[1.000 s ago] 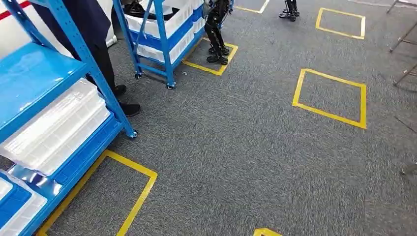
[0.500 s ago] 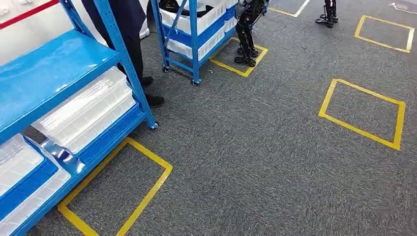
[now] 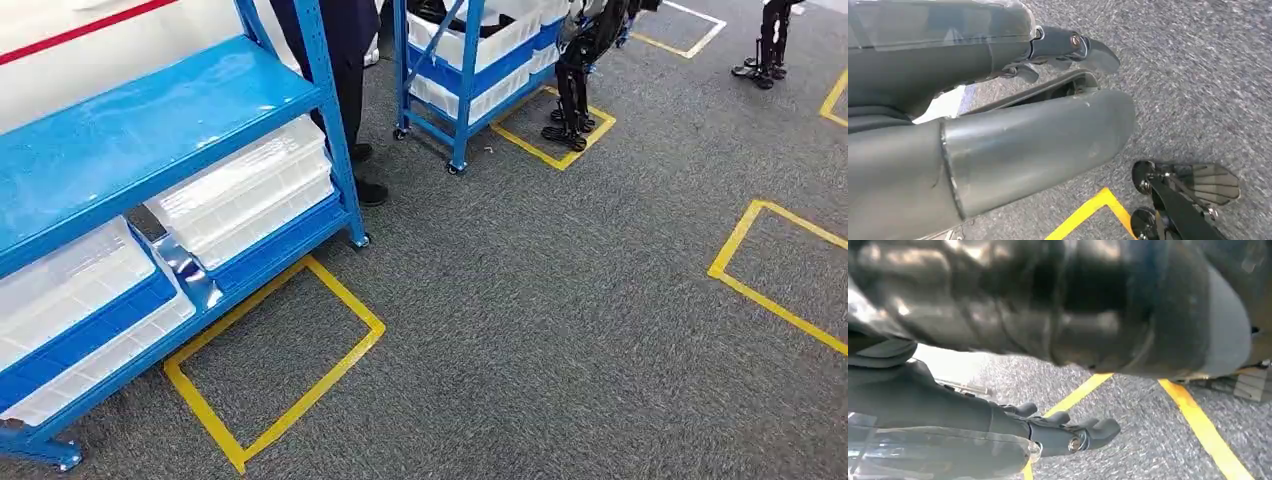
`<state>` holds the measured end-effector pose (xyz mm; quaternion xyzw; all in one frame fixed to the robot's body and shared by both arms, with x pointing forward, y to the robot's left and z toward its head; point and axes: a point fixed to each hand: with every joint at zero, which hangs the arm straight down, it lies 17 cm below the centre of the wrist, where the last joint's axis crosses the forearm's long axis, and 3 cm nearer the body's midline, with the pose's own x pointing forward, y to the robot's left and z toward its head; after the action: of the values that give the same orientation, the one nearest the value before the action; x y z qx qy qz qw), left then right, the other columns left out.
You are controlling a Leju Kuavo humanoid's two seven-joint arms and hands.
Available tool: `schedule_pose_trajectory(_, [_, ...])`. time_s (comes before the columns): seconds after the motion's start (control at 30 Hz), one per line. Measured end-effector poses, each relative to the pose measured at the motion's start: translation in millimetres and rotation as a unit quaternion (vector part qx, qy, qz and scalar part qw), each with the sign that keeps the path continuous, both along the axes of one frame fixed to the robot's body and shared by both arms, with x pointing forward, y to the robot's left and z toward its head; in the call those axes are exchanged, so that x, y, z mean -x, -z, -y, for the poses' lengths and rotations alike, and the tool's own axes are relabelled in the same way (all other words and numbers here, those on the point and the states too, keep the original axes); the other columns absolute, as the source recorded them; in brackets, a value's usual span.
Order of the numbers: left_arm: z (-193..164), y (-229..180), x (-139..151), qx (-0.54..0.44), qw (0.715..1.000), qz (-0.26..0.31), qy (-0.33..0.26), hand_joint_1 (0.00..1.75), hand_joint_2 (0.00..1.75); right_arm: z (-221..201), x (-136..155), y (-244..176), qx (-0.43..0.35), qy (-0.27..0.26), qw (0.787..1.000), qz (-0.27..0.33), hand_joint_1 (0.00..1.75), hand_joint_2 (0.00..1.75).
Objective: Take the parts from the cabinet and place them on the table.
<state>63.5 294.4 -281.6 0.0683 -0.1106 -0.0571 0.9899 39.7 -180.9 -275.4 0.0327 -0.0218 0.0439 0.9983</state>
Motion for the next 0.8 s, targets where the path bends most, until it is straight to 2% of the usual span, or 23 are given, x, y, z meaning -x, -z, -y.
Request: schedule_pose_trajectory(0.8, [11.3,0.0,0.3,0.008,1.000,-0.001,0.004,0.00,0.00,9.3,9.4,2.2,0.011,-0.005,1.000,-0.007,0.00,0.00])
